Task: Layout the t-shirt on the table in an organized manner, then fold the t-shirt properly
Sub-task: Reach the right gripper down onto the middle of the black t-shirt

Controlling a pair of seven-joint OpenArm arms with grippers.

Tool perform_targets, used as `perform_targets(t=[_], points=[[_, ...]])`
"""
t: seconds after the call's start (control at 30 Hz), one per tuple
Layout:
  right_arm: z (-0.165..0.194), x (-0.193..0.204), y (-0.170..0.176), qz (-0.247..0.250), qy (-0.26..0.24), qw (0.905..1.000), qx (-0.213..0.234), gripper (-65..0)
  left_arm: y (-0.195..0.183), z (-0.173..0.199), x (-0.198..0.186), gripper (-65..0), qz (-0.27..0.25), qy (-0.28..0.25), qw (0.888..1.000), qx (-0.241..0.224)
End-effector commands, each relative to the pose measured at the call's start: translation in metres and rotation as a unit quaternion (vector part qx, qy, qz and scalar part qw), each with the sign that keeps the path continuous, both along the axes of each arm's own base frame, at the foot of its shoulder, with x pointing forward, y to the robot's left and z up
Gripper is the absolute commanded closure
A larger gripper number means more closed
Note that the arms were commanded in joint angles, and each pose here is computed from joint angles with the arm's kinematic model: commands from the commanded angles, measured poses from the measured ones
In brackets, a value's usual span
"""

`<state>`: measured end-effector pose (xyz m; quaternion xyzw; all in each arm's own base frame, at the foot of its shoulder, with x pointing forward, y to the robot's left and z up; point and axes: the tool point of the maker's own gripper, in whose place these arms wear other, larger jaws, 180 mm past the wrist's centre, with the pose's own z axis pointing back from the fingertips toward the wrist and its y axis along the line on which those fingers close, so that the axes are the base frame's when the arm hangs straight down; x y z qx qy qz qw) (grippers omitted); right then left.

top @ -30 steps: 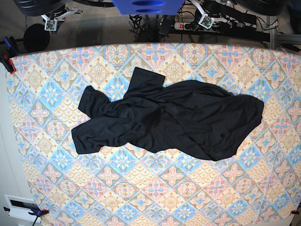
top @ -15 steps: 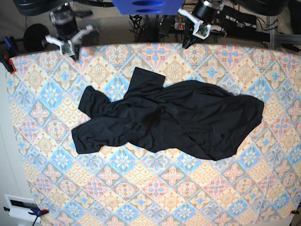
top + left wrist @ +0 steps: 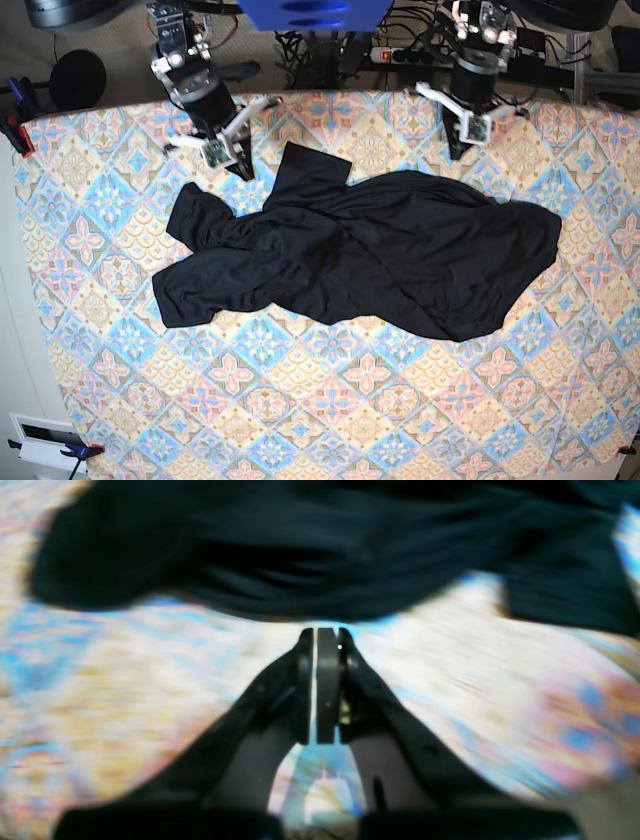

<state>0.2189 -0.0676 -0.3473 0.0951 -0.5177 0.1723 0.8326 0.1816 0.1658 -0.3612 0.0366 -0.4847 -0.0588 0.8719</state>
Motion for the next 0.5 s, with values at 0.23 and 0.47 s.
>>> perform_targets(t=[0.23,0.47], points=[[0.030,0.020,0.041,0.049,-0.049,0.9971,0.031,-0.3,0.038,0.027,0.024,-0.2,-0.008,-0.045,0.997,0.056],[0.060,0.066,0.083,0.111,-0.072,0.9912,0.003,-4.8,0.051,0.031,0.025,-0.2,0.017,-0.049,0.998,0.037]])
